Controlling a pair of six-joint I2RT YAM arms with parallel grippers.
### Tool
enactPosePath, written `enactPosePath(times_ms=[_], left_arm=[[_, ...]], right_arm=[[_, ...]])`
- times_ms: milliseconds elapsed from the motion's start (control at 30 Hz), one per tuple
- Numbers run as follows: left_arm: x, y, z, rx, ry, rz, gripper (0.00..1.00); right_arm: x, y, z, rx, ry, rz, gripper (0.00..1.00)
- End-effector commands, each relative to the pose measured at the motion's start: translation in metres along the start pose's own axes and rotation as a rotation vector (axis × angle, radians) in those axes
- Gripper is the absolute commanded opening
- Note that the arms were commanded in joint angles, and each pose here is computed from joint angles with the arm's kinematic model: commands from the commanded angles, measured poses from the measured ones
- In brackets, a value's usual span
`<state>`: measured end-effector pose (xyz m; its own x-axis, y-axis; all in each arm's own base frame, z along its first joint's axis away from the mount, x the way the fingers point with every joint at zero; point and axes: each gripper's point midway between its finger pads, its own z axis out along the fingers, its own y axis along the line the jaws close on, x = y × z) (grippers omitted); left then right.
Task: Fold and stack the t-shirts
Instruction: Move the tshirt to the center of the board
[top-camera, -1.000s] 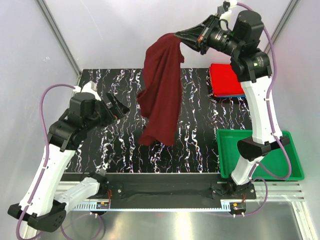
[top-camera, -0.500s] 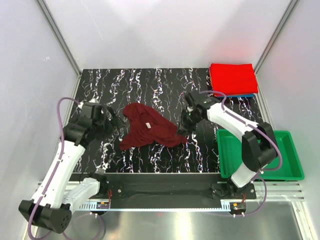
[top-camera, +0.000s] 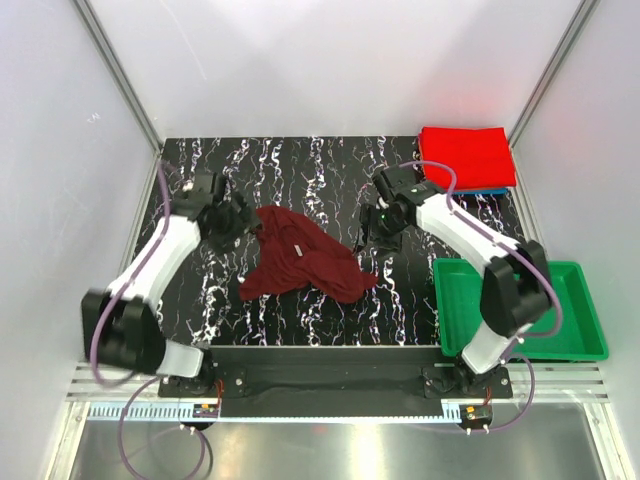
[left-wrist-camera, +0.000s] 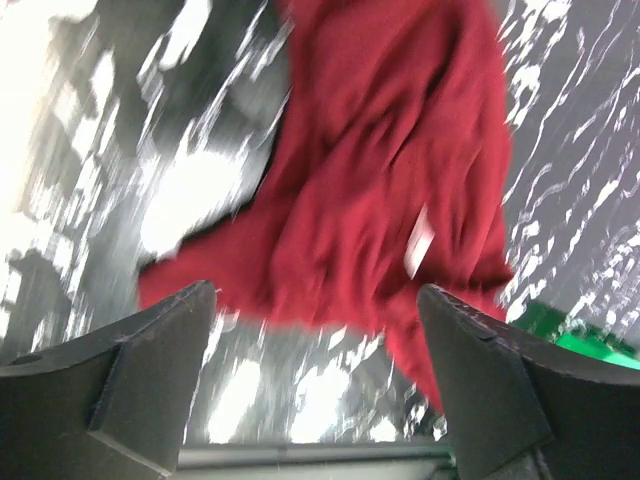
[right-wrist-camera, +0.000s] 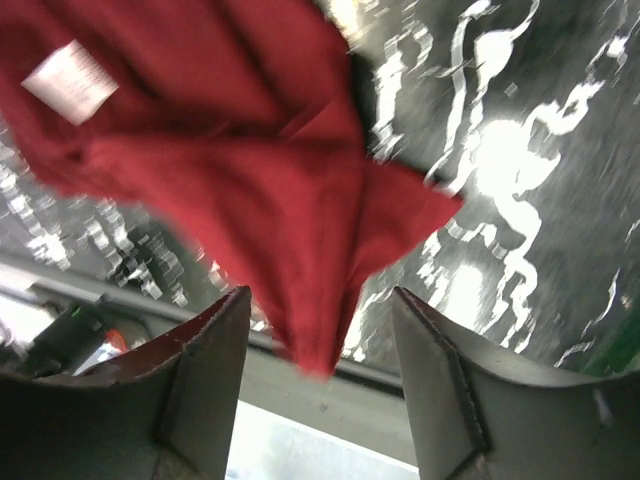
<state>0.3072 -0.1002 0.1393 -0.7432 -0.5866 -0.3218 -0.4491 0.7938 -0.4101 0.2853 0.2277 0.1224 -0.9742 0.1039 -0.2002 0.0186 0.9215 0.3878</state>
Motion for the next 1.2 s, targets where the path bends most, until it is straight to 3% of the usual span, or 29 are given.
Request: enactPosePath(times_ms=[0, 167, 267, 433, 567, 767, 933, 1067, 1167], left_arm=[[-0.04, -0.035, 0.025, 0.066, -0.044, 0.125, 0.86], [-0.064, -0.038, 0.067, 0.016, 0.018, 0.143, 0.79], [-0.072, -0.054, 0.078, 0.078, 0.047, 0.157, 0.79], [-0.06, -0.063, 0.105, 0.133, 0.15, 0.174, 0.74], [-0.059, -0.066, 0.109, 0.161, 0.16, 0.194, 0.69], [-0.055, -0.07, 0.115, 0.182, 0.198, 0.2, 0.67], [-0.066, -0.072, 0.104, 0.143, 0.168, 0.201, 0.69], [-0.084, -0.078, 0.08, 0.116, 0.069, 0.196, 0.69], [-0.077, -0.082, 0.082, 0.12, 0.092, 0.173, 0.65]], right_arm=[[-0.013, -0.01, 0.021, 0.008, 0.017, -0.025, 0.63], [-0.018, -0.012, 0.034, -0.052, 0.022, 0.001, 0.54], [-0.019, 0.005, 0.051, -0.159, 0.074, -0.022, 0.55], [-0.014, 0.004, 0.072, -0.176, 0.125, 0.002, 0.62], [-0.014, -0.006, 0.089, -0.132, 0.148, 0.027, 0.6], [-0.026, -0.008, 0.097, -0.092, 0.132, 0.04, 0.47], [-0.03, -0.004, 0.086, -0.096, 0.107, 0.033, 0.48], [-0.032, -0.004, 0.075, -0.077, 0.087, 0.037, 0.49], [-0.035, -0.006, 0.072, -0.057, 0.074, 0.04, 0.52]])
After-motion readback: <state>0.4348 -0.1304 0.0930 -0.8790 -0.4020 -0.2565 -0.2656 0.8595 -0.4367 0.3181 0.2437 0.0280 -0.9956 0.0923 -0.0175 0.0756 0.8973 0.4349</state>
